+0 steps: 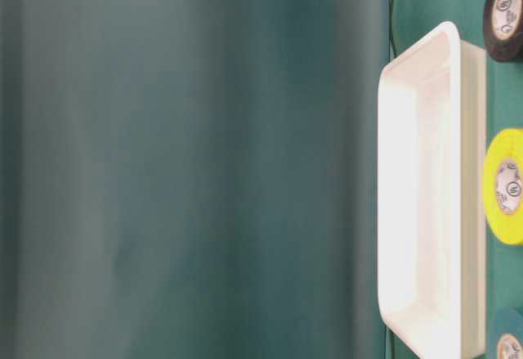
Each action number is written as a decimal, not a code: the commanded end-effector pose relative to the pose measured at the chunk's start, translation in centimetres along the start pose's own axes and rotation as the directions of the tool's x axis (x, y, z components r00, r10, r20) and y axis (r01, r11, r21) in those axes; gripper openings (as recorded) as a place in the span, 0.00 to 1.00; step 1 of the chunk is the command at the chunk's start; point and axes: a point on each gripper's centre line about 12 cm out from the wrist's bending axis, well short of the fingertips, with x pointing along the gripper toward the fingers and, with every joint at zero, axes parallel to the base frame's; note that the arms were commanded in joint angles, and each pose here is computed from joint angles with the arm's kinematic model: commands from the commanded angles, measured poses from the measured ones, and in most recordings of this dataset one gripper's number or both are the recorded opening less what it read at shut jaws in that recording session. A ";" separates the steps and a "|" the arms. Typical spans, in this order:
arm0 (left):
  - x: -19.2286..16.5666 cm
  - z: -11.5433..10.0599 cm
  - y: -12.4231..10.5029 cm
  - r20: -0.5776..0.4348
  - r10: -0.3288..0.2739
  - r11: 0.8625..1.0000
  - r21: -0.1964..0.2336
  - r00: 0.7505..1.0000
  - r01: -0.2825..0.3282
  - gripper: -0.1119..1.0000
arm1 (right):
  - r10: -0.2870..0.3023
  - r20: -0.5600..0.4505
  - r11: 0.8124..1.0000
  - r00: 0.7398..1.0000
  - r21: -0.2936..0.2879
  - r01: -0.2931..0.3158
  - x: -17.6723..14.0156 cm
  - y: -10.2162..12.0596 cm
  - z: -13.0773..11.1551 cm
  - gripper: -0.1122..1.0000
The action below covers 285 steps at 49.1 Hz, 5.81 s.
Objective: Place the tape from the fixed location into the white case.
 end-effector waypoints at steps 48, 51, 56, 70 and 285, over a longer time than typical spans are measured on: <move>0.6 1.3 0.0 -0.015 0.001 1.000 0.006 1.000 -0.001 0.56 | -0.003 -0.072 1.000 0.997 0.000 0.003 1.1 -0.1 1.0 0.10; 0.6 1.2 0.0 -0.021 0.001 1.000 0.006 1.000 -0.001 0.73 | -0.003 -0.072 1.000 0.997 0.000 0.003 1.1 -0.1 1.0 0.10; 0.6 1.1 0.0 -0.025 0.001 1.000 0.006 1.000 -0.001 0.94 | -0.003 -0.074 1.000 0.997 0.000 0.003 1.1 -0.1 1.0 0.10; 0.7 1.2 0.0 -0.025 0.001 1.000 0.002 1.000 -0.001 0.98 | -0.003 -0.081 1.000 0.997 0.000 0.003 1.1 -0.1 0.9 0.10; 23.3 4.8 -7.6 -0.821 -0.113 0.983 -0.011 0.559 0.182 0.98 | -0.003 -0.125 1.000 0.992 0.001 0.003 1.3 -0.1 0.3 0.10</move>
